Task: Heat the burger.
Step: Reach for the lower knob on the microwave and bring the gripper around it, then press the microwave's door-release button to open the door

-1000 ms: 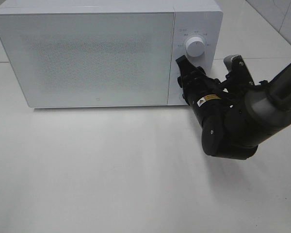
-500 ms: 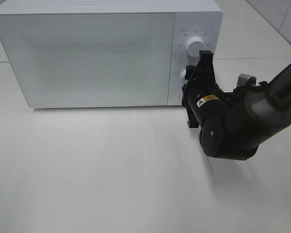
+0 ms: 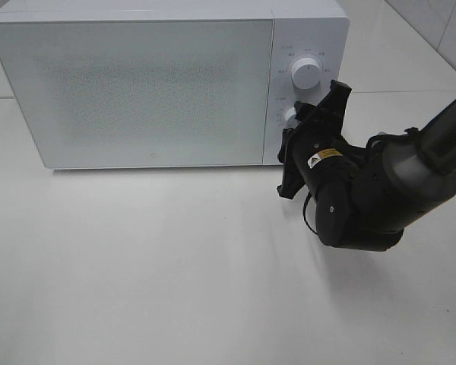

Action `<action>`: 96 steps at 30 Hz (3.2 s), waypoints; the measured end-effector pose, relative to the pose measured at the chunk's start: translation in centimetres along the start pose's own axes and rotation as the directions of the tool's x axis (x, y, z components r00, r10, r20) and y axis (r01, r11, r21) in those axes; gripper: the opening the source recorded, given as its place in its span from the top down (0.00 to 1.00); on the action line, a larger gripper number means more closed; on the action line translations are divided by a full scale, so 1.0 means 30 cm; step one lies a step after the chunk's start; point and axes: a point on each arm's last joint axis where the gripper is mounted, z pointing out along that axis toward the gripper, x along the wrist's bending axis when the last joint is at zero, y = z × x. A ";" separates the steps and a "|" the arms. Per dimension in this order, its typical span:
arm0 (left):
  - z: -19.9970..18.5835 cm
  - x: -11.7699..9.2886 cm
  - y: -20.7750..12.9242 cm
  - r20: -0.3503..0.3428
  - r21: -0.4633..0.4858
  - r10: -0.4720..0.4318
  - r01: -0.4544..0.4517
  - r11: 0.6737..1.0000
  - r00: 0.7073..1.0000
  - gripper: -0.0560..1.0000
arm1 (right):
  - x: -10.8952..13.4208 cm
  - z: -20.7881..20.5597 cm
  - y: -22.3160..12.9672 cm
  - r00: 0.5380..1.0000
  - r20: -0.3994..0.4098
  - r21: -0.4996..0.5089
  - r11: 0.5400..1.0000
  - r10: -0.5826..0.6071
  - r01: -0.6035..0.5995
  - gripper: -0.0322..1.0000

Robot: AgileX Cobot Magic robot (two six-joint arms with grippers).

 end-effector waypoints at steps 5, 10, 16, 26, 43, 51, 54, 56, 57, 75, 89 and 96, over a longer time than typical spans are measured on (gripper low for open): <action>0.000 0.000 0.000 0.000 0.000 0.000 0.000 1.000 1.000 0.01 | 0.000 0.000 0.000 1.000 0.000 0.000 1.000 0.000 0.000 0.57; 0.000 0.000 0.000 0.000 0.000 0.000 0.000 1.000 1.000 0.01 | 0.000 0.000 0.000 1.000 0.000 0.000 1.000 -0.006 0.006 0.57; 0.000 0.000 0.000 0.000 0.000 0.000 0.000 1.000 1.000 0.01 | 0.000 0.000 0.000 0.999 0.000 0.000 0.999 -0.035 0.035 0.57; 0.000 0.000 0.000 0.000 0.000 0.000 0.000 1.000 1.000 0.01 | 0.000 -0.001 0.002 0.997 -0.001 -0.013 0.996 -0.083 0.083 0.57; 0.000 0.000 0.000 0.000 0.000 0.000 0.000 1.000 1.000 0.01 | 0.007 -0.001 -0.053 0.982 -0.026 0.065 0.980 -0.188 0.189 0.39; 0.000 0.000 0.000 0.000 0.000 0.000 0.000 1.000 1.000 0.01 | 0.004 -0.050 -0.015 0.974 0.000 0.061 0.972 -0.226 0.225 0.34; 0.000 0.000 0.000 0.000 0.000 0.000 0.000 1.000 1.000 0.01 | 0.023 -0.079 -0.015 0.958 -0.005 0.088 0.954 -0.286 0.286 0.34; 0.000 0.000 0.000 0.000 0.000 0.000 0.000 1.000 1.000 0.01 | 0.031 -0.100 -0.020 0.937 0.007 0.127 0.930 -0.349 0.345 0.34; 0.000 0.000 0.000 0.000 0.000 0.000 0.000 1.000 1.000 0.01 | 0.037 -0.122 -0.024 0.912 0.025 0.168 0.902 -0.408 0.399 0.34; 0.000 0.000 0.000 0.000 0.000 0.000 0.000 1.000 1.000 0.01 | 0.092 -0.276 -0.026 0.335 -0.012 0.453 0.293 -0.942 0.842 0.34; 0.000 0.000 0.000 0.000 0.000 0.000 0.000 1.000 1.000 0.01 | 0.196 -0.387 -0.073 -0.202 -0.371 0.597 -0.400 -0.906 0.695 0.34; 0.000 0.000 0.000 0.000 0.000 0.000 0.000 1.000 1.000 0.01 | 0.270 -0.490 -0.075 -0.276 -0.524 0.658 -0.589 -0.805 0.469 0.34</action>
